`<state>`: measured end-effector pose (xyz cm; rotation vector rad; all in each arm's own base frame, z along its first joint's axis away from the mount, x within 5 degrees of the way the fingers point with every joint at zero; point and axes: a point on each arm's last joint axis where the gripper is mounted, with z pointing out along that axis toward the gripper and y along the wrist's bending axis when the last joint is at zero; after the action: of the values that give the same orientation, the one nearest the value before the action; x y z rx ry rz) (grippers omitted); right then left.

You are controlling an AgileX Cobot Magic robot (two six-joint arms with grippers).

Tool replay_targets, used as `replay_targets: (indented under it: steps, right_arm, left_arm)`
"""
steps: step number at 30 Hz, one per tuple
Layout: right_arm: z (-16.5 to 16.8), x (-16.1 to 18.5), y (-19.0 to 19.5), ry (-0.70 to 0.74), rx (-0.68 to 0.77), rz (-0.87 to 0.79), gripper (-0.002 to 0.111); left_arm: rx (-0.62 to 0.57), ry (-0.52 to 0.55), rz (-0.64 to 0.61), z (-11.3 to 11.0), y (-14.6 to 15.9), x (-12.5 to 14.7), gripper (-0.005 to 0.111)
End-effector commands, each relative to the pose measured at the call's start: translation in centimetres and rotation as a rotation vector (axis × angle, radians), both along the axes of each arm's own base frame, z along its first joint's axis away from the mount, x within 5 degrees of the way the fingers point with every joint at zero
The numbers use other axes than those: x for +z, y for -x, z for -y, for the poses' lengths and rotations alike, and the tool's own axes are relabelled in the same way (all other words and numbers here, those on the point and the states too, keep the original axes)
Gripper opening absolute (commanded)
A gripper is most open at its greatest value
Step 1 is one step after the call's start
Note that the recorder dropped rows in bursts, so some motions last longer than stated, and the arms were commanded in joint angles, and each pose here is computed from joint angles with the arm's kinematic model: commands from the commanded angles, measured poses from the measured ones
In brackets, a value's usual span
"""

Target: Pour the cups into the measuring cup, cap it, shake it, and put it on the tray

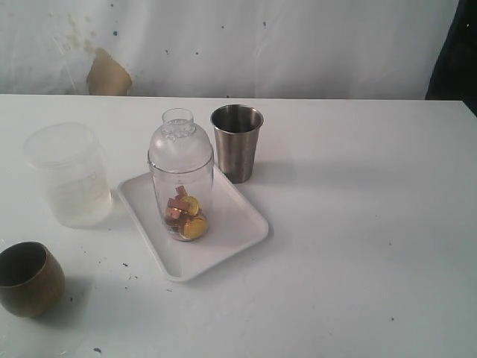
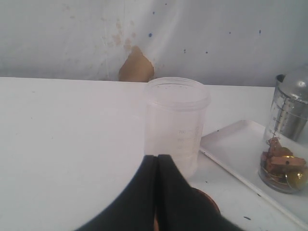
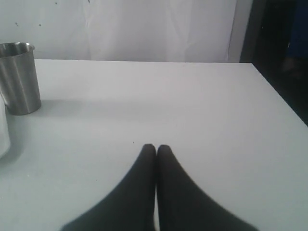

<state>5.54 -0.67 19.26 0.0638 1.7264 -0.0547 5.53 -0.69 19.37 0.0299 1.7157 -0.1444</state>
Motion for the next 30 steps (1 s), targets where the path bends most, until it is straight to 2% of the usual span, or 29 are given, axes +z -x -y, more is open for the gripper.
replay_targets:
  steps: [1, 30]
  right_arm:
    - [0.12, -0.38, 0.08, 0.018, -0.012, -0.028, 0.0]
    - [0.12, -0.39, 0.08, 0.018, -0.012, -0.028, 0.0]
  left_arm:
    - [-0.003, 0.0, -0.002, 0.02, 0.02, -0.16, 0.0]
    - [-0.003, 0.0, -0.002, 0.02, 0.02, -0.16, 0.0]
